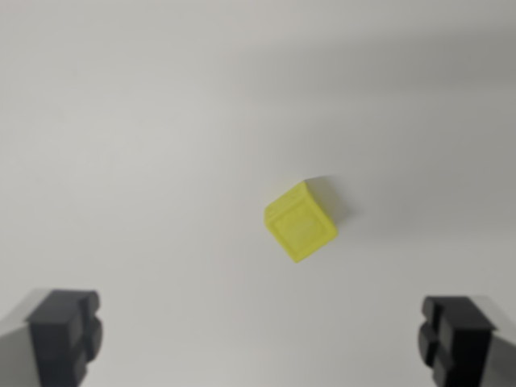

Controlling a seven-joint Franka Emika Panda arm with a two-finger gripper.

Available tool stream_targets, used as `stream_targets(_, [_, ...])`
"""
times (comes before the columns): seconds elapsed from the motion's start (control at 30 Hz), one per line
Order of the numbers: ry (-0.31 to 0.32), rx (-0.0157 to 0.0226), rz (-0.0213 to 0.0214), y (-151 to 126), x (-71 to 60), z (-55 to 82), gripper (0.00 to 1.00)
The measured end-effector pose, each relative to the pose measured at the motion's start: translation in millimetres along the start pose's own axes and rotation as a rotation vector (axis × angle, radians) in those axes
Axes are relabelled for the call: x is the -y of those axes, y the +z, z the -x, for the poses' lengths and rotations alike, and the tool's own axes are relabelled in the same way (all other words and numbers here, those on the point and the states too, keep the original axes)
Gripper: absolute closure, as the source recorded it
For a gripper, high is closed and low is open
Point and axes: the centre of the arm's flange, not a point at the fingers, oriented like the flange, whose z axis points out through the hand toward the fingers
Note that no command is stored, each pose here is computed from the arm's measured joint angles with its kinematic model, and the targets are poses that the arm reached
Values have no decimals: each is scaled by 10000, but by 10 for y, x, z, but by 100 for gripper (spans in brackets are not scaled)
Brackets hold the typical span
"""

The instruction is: Pick yellow cube

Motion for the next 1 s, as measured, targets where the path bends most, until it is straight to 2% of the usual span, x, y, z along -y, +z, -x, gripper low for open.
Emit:
stream_targets(0.53, [-67,7,7,11,-9,2,0])
stream_targets(1.0, [-536,17,22,229,-67,24,0])
